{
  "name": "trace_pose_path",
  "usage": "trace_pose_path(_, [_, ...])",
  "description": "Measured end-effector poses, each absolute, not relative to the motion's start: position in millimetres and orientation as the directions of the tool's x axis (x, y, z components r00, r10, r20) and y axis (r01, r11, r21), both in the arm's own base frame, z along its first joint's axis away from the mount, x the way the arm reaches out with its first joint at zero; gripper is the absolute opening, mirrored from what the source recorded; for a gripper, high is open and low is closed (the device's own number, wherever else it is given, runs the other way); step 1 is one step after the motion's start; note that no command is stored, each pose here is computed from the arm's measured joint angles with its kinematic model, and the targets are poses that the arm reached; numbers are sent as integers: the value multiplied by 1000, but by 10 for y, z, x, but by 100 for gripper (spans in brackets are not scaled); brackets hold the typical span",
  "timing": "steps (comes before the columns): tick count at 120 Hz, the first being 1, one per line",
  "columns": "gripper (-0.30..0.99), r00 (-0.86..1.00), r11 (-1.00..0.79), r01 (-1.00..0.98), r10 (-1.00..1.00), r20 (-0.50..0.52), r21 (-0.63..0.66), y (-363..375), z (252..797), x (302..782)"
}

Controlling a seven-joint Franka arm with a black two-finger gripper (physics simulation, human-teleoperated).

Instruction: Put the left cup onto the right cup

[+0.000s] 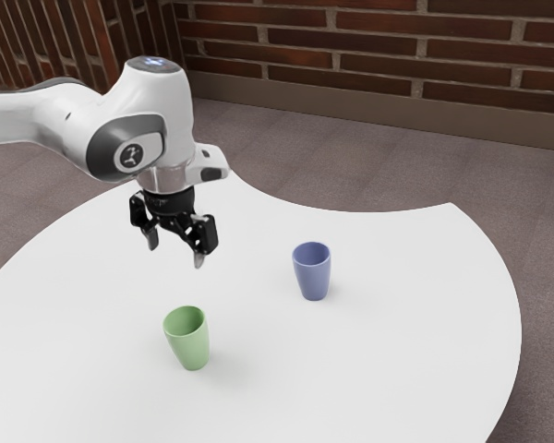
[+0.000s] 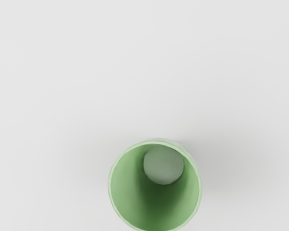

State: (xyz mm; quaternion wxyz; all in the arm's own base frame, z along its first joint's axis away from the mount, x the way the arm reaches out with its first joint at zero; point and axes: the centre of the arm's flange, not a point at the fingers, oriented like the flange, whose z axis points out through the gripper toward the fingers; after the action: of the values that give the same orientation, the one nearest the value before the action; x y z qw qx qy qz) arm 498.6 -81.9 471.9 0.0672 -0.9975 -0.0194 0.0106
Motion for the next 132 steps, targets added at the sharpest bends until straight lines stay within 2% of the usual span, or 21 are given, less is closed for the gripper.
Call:
trace_pose_path(34, [69, 998, -993, 70, 70, 2, -99, -857, 4386, 4925])
trace_pose_path(78, [69, 997, -995, 67, 64, 45, -79, -993, 4267, 4921])
trace_pose_path(132, [69, 997, -997, 69, 67, 42, -44, -1225, 4185, 4794])
